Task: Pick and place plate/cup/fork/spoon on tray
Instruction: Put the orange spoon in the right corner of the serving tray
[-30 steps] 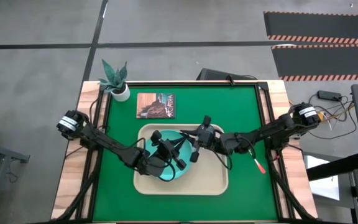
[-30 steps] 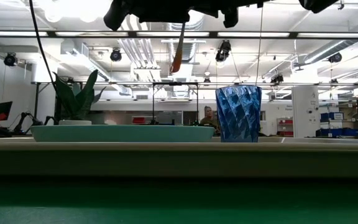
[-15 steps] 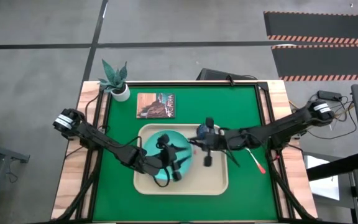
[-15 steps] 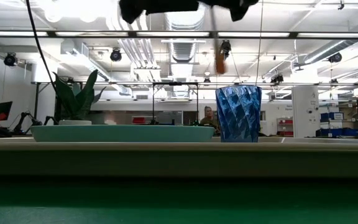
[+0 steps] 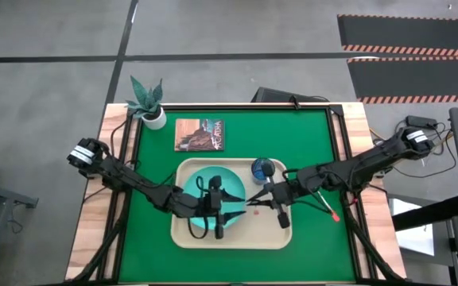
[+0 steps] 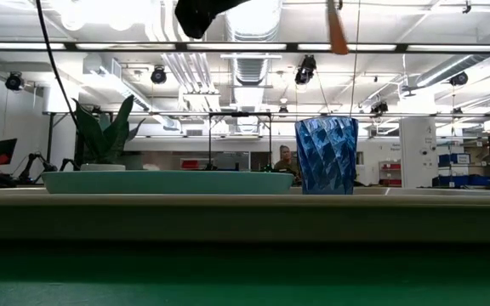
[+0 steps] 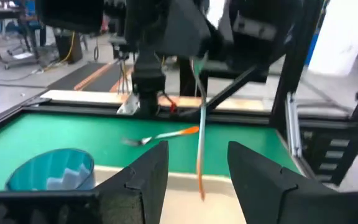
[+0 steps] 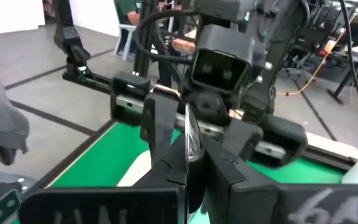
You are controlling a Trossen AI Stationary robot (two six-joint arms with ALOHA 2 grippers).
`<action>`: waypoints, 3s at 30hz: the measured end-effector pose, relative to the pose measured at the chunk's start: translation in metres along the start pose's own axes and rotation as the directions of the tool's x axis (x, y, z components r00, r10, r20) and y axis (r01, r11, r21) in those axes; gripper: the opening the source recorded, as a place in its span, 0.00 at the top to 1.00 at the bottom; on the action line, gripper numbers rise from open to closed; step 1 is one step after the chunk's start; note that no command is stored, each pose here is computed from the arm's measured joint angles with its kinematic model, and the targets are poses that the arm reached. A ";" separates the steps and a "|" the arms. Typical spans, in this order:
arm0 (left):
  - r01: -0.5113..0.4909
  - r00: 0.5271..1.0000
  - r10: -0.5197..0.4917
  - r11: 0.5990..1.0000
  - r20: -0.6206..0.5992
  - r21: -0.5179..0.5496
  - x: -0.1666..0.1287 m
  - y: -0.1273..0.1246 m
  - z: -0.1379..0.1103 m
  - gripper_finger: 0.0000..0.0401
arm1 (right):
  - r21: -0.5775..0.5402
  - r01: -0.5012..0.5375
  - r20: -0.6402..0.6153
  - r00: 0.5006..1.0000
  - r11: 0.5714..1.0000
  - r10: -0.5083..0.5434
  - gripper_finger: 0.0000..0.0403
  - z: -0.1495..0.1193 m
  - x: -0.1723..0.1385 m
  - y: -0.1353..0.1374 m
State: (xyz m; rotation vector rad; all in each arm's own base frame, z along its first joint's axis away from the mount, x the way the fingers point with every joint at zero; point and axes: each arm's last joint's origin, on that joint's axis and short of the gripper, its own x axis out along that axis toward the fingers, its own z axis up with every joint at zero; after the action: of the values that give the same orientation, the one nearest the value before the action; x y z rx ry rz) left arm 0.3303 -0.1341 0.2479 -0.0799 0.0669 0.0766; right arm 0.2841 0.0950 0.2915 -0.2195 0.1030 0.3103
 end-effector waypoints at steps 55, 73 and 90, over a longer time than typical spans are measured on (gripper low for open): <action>0.058 0.991 -0.029 0.972 0.130 -0.227 -0.001 0.013 0.001 1.00 | 0.375 0.449 -0.460 0.850 0.811 -0.258 0.50 0.101 -0.031 -0.038; 0.085 0.985 -0.030 0.943 0.172 -0.321 -0.003 0.010 0.004 1.00 | 0.499 0.377 -0.355 0.910 0.780 -0.212 0.50 0.045 -0.002 -0.024; 0.006 0.983 0.055 0.942 0.175 -0.335 -0.002 0.014 0.004 1.00 | 0.491 0.292 -0.156 0.956 0.821 -0.247 0.50 0.036 0.008 -0.022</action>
State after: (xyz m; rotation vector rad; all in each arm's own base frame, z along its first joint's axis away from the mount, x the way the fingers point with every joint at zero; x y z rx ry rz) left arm 0.3274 -0.1200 0.2513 -0.4119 -0.1293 0.1198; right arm 0.3007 0.0848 0.3295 0.2840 0.2333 -0.0196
